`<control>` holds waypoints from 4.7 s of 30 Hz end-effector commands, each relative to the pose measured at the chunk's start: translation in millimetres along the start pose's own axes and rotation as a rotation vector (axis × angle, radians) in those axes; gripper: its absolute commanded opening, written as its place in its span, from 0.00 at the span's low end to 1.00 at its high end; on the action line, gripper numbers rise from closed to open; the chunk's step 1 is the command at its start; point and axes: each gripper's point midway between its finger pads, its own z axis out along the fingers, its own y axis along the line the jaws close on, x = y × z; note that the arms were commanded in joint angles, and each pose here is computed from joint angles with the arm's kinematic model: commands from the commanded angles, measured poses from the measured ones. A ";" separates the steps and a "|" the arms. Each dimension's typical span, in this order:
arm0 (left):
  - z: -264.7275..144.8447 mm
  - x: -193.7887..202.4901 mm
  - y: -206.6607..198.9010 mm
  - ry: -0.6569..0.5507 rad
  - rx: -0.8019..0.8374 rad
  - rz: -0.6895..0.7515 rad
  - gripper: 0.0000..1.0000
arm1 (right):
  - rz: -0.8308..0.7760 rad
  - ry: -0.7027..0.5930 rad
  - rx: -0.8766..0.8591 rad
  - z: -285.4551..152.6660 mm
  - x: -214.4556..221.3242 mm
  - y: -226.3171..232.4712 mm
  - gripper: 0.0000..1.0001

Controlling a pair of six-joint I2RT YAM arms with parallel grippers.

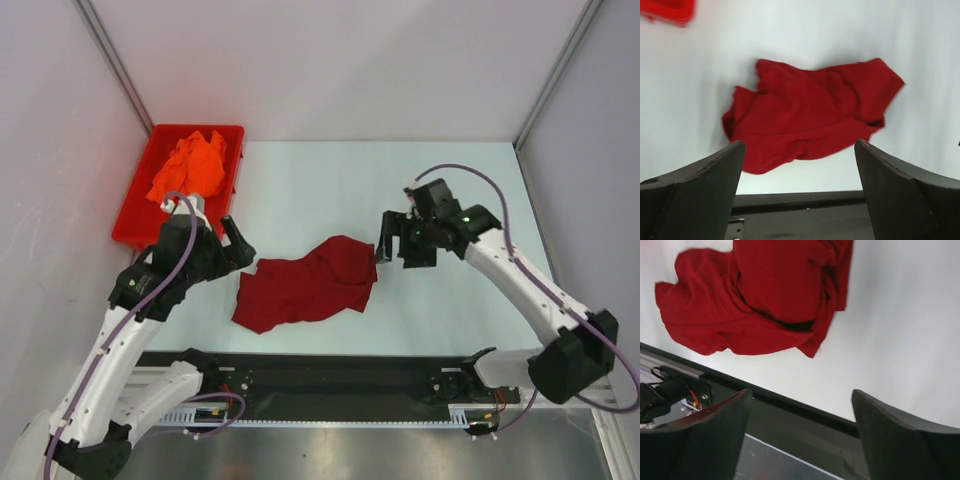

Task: Fold and stack the t-shirts
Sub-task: Move the tshirt to the center of the board, then flatten the tshirt out

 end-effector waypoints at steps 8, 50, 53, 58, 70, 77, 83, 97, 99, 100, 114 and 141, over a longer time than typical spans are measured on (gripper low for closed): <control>47.1 44.7 -3.6 0.183 0.029 0.040 0.58 | -0.204 0.133 -0.044 110.9 12.2 66.7 0.69; 13.3 19.0 8.4 -0.001 -0.012 -0.015 0.63 | -0.584 0.504 -0.371 71.0 123.7 120.8 0.00; 14.3 23.5 9.7 0.010 -0.013 -0.032 0.63 | -0.629 0.626 -0.392 63.5 178.8 93.5 0.00; 26.7 53.5 0.8 0.143 0.056 0.003 0.75 | -0.449 0.694 -0.475 54.7 220.9 74.8 0.40; 69.2 123.3 -50.9 0.389 0.040 0.200 0.61 | -0.160 0.287 -0.191 30.4 76.4 8.8 0.67; 110.3 139.5 -66.6 0.450 0.002 0.253 0.51 | -0.065 0.208 -0.166 10.9 62.0 -15.7 0.66; 129.6 150.6 -68.7 0.501 -0.027 0.281 0.43 | -0.027 0.179 -0.157 0.2 61.5 -28.6 0.65; 136.4 178.7 -60.6 0.590 -0.053 0.281 0.22 | -0.019 0.167 -0.171 -1.6 56.9 -27.7 0.65; 130.8 173.5 -59.8 0.557 -0.062 0.279 0.07 | -0.021 0.162 -0.172 -2.0 55.5 -27.4 0.65; 125.5 169.6 -59.6 0.539 -0.064 0.272 0.06 | -0.024 0.165 -0.170 -1.6 56.0 -27.7 0.65; 47.5 86.9 -74.0 0.125 0.212 0.235 0.00 | -0.053 0.205 -0.193 12.7 53.5 -13.4 0.66; -231.7 -190.8 -146.4 -0.671 0.534 0.158 0.00 | 0.059 0.189 -0.186 79.9 -33.6 1.4 0.75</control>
